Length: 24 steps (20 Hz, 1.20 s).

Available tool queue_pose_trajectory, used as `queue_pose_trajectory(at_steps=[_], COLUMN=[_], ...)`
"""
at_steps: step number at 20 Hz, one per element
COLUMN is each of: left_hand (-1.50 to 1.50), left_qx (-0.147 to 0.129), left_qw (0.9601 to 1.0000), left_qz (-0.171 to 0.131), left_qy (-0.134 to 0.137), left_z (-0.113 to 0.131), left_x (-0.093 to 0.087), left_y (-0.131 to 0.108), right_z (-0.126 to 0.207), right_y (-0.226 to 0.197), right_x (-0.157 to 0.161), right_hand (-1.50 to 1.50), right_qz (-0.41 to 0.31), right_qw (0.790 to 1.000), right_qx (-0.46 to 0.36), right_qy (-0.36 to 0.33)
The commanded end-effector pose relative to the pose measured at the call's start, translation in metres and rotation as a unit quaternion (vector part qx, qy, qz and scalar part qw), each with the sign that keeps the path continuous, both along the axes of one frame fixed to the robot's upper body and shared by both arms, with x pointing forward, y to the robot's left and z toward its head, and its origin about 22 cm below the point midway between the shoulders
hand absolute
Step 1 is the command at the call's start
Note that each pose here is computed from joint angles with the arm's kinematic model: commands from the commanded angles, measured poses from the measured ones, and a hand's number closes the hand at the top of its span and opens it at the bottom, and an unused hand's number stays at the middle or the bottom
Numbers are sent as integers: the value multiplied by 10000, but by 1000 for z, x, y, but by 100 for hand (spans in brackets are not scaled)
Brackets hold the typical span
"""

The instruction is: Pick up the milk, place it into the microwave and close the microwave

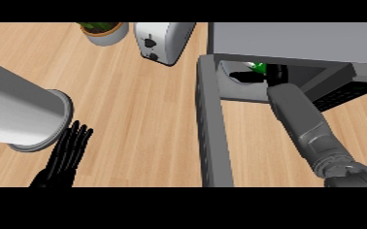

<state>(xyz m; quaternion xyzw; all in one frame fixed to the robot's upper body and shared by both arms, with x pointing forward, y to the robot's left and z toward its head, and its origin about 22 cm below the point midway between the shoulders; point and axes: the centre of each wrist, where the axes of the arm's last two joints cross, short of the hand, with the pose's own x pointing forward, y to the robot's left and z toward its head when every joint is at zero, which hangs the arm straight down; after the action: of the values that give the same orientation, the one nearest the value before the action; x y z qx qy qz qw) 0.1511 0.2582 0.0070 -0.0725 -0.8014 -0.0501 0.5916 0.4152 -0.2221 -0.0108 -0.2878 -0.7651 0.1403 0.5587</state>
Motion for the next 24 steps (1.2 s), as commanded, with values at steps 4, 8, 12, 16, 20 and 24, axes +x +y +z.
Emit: queue_pose_trajectory(at_steps=[4,8,12,16,20,24], left_hand=[-150,-150,-150,-150,-150,-150], left_qx=[71,8,35,-14,137,-16], left_qw=[9999,10000,9998,9998,9999,9998], left_qz=[-82,-72,-184,-132,-63,-173], left_qy=[-24,-30,49,131,-21,47], left_z=[-3,13,7,-5,12,4], left_x=[-1,8,2,0,13,20], left_y=[-2,-12,-24,-25,-14,-25], right_z=[-42,-53,-68,-88,-108,-127], right_y=[-17,-23,-11,-31,-47,-39], right_x=[-31,-41,-52,-74,-100,-123], right_hand=[-150,-150,-150,-150,-150,-150], right_qz=[-37,209,565,906,980,1164], right_qw=[9975,9959,9895,9811,9777,9625], right_qx=[708,868,1307,1657,1804,2436], right_qy=[30,124,248,422,439,260])
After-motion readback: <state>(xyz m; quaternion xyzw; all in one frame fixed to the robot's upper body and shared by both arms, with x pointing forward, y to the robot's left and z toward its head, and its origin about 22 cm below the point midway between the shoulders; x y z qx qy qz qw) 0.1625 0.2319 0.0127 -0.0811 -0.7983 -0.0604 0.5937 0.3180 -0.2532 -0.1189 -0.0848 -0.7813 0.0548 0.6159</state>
